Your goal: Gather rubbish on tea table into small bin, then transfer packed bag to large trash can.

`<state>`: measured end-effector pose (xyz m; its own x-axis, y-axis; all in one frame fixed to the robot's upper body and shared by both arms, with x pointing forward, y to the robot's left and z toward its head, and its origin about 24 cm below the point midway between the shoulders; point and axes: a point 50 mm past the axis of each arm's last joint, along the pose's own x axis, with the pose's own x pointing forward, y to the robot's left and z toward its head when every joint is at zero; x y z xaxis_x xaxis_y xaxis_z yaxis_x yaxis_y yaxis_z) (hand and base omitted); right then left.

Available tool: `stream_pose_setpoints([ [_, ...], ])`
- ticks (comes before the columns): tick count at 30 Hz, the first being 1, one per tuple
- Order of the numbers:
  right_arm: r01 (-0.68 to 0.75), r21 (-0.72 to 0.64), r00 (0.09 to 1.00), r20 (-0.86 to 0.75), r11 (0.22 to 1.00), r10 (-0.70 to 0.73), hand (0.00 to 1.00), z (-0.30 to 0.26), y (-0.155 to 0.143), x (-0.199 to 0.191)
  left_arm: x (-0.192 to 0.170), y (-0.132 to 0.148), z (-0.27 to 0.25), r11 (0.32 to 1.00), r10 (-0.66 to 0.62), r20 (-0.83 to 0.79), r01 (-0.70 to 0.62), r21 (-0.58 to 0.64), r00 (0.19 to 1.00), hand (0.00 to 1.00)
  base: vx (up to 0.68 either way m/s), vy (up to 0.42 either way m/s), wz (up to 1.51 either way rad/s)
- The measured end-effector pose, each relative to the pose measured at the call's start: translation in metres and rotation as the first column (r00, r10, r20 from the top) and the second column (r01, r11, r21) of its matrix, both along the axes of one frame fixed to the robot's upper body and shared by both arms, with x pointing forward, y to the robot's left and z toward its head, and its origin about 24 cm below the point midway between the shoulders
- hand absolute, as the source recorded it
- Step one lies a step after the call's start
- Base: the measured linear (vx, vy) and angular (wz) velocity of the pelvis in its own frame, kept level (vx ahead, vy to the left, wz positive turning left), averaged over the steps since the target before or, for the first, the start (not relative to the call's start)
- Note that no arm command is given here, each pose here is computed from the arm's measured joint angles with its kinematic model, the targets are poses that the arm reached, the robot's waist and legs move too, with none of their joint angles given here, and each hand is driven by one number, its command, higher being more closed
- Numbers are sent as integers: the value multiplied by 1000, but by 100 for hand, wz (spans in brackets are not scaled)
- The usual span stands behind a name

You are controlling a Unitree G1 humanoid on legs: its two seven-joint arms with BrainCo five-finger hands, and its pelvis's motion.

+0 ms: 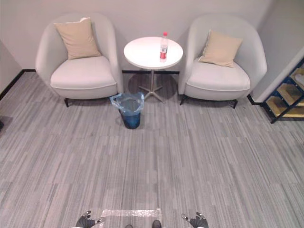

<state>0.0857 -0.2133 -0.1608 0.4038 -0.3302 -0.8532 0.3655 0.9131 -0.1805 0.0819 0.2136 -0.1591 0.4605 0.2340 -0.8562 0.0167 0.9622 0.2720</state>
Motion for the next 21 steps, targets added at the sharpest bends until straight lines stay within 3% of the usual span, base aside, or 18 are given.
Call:
stream_pose_setpoints([
  [21,-18,0,1000,3,1000,18,0,0,1,2,2,3,0,1000,-3,-11,3,7,1000,0,-10,-5,-3],
])
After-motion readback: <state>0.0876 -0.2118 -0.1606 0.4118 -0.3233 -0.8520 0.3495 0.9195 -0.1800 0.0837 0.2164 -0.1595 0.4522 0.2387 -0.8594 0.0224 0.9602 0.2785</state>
